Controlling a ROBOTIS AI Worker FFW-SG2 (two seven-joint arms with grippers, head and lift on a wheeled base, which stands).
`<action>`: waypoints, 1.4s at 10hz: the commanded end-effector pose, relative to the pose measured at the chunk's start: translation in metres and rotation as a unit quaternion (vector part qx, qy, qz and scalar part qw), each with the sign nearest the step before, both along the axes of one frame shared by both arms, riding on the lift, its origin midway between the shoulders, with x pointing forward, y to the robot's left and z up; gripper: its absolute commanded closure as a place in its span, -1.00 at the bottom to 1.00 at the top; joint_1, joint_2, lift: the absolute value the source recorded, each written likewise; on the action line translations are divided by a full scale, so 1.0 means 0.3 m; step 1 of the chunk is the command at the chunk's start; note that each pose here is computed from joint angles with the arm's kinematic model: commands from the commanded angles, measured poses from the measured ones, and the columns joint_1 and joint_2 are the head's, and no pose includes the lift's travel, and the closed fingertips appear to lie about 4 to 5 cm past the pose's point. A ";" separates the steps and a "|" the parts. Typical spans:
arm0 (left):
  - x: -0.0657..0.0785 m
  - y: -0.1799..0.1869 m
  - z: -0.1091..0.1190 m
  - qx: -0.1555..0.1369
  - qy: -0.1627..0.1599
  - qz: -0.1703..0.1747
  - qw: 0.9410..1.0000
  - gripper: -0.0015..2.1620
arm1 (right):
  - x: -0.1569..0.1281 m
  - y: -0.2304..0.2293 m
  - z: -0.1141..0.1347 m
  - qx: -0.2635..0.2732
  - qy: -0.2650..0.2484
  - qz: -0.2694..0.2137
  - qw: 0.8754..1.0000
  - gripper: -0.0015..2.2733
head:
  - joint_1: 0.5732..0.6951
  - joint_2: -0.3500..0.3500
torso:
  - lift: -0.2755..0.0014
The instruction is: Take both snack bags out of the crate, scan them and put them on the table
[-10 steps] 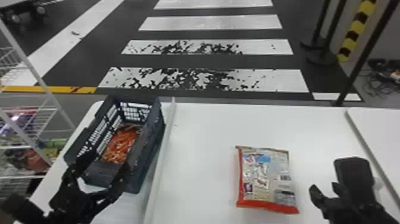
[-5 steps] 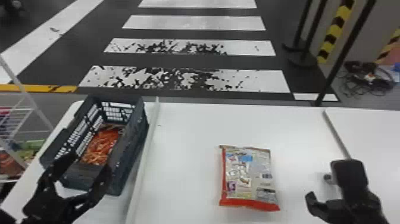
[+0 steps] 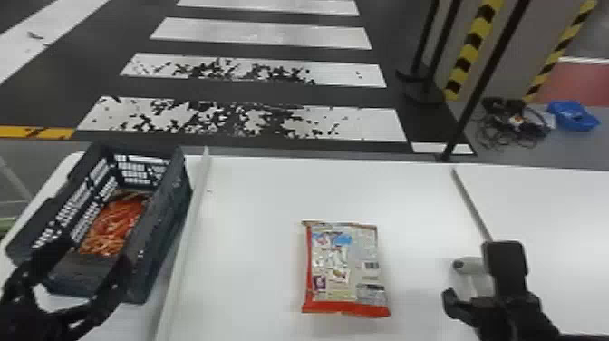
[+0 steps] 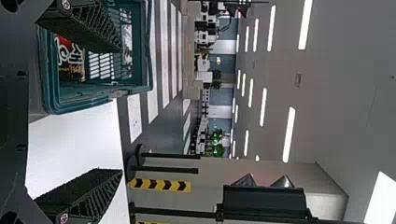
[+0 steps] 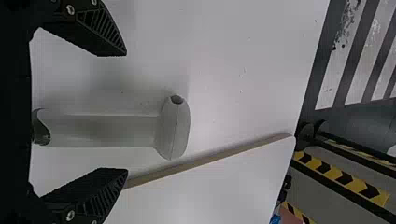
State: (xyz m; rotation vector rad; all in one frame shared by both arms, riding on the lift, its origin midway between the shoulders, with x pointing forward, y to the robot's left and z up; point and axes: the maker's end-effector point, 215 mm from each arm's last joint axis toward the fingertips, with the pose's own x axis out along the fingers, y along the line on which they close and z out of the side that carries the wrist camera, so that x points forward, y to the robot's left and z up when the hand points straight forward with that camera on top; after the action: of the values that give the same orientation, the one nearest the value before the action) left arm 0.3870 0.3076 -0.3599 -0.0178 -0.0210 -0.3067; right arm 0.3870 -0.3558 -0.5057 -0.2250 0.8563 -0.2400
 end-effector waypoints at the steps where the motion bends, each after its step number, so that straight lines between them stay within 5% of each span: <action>1: -0.003 0.002 -0.001 0.001 0.001 0.000 1.000 -0.92 | 0.029 -0.036 -0.043 0.010 0.007 -0.012 1.000 -0.90 | 1.00 -0.19 | 0.32; 3: -0.005 0.008 -0.003 0.001 0.002 0.002 1.000 -0.92 | 0.049 -0.081 -0.080 0.026 0.009 -0.028 0.999 -0.77 | 1.00 -0.24 | 0.32; 4: -0.005 0.008 -0.003 0.001 0.002 0.002 1.000 -0.92 | 0.049 -0.096 -0.089 0.030 0.010 -0.033 0.999 -0.55 | 1.00 -0.27 | 0.32; 6: -0.006 0.008 -0.007 0.002 0.002 0.002 1.000 -0.92 | 0.035 -0.116 -0.113 0.040 0.019 -0.042 0.998 0.93 | 1.00 -0.30 | 0.32; 10: -0.005 0.008 -0.009 0.002 0.002 0.003 1.000 -0.92 | 0.045 -0.103 -0.106 0.051 0.013 -0.037 0.998 0.98 | 1.00 -0.33 | 0.32; 14: -0.003 0.005 -0.007 0.001 0.002 0.002 1.000 -0.92 | 0.002 0.049 0.031 0.079 0.005 -0.013 0.997 0.98 | 1.00 -0.24 | 0.32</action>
State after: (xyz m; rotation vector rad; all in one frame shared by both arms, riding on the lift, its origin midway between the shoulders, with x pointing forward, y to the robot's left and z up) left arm 0.3858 0.3099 -0.3628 -0.0153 -0.0153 -0.3004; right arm 0.3917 -0.3514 -0.5028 -0.0692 0.8781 -0.2097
